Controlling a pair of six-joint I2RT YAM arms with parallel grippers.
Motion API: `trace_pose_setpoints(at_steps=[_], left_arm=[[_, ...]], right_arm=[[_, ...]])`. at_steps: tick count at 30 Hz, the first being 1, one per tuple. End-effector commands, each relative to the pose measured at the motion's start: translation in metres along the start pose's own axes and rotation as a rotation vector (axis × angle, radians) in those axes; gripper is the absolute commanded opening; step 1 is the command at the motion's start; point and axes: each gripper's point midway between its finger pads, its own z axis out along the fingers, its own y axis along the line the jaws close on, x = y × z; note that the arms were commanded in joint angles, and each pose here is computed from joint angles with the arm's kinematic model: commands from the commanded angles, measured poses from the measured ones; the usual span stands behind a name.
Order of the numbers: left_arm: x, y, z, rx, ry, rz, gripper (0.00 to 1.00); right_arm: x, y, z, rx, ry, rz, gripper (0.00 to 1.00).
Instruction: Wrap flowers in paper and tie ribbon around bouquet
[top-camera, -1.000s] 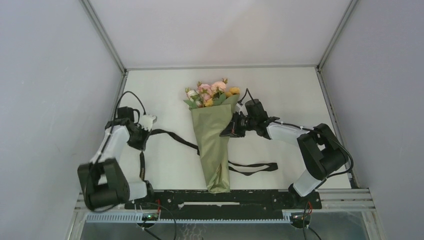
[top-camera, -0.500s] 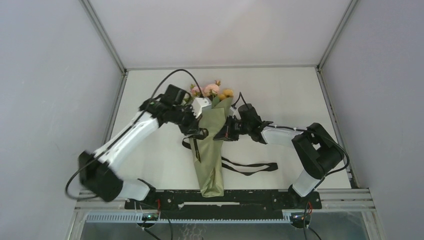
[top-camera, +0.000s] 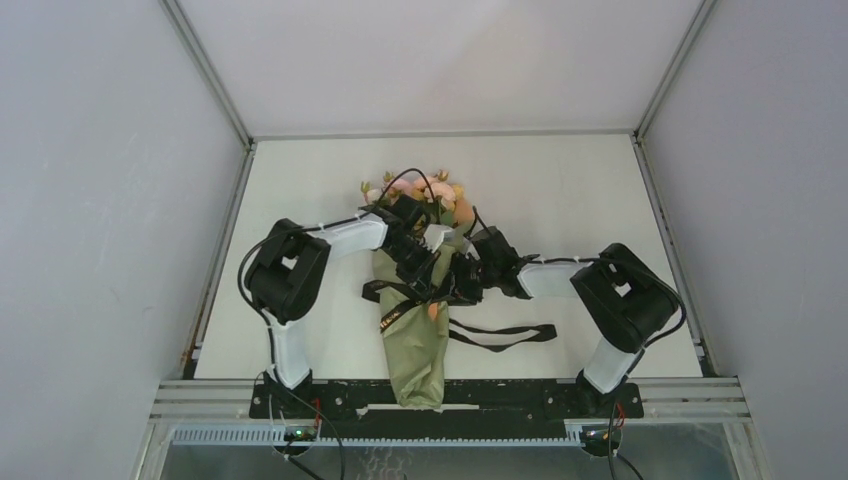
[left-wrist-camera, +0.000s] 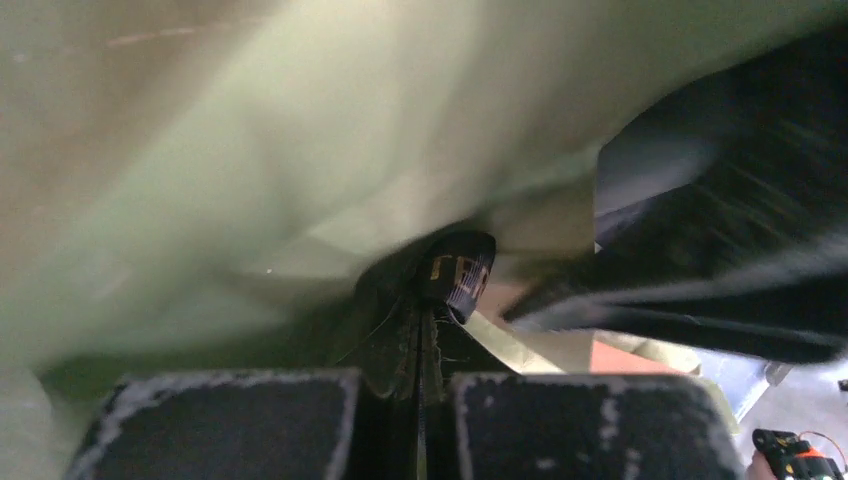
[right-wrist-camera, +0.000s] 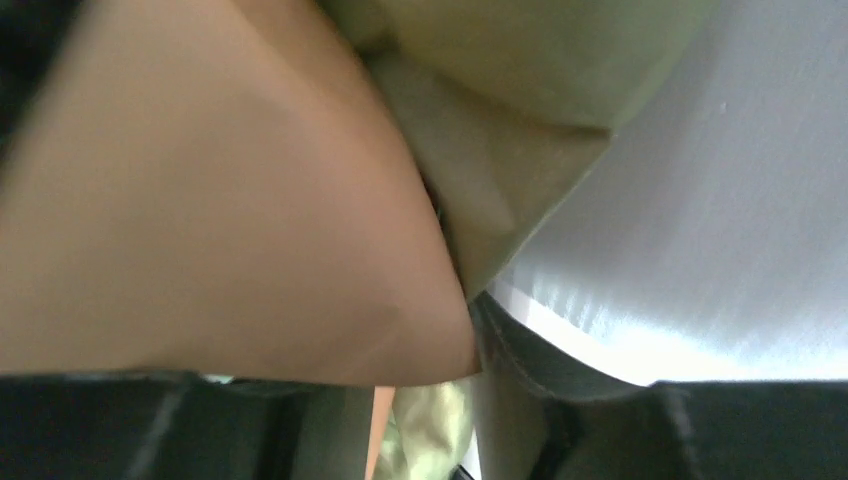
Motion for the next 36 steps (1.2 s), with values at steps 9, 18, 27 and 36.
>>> trace_pose_setpoints(at_steps=[9,18,27,36], left_arm=[[0.017,0.022,0.022,-0.068,0.081,-0.015,0.0],[0.02,0.017,0.023,-0.042,0.081,-0.017,0.0],[0.014,0.014,0.023,-0.03,0.065,-0.029,0.0],[0.016,0.018,0.018,-0.064,0.062,-0.018,0.0]], right_arm=[[0.053,-0.025,-0.094,0.36,0.058,-0.26,0.53],[0.09,-0.048,-0.079,0.431,0.226,-0.491,0.56],[0.113,-0.08,-0.065,0.524,0.329,-0.518,0.49],[0.086,-0.073,-0.089,0.561,0.174,-0.468,0.0]])
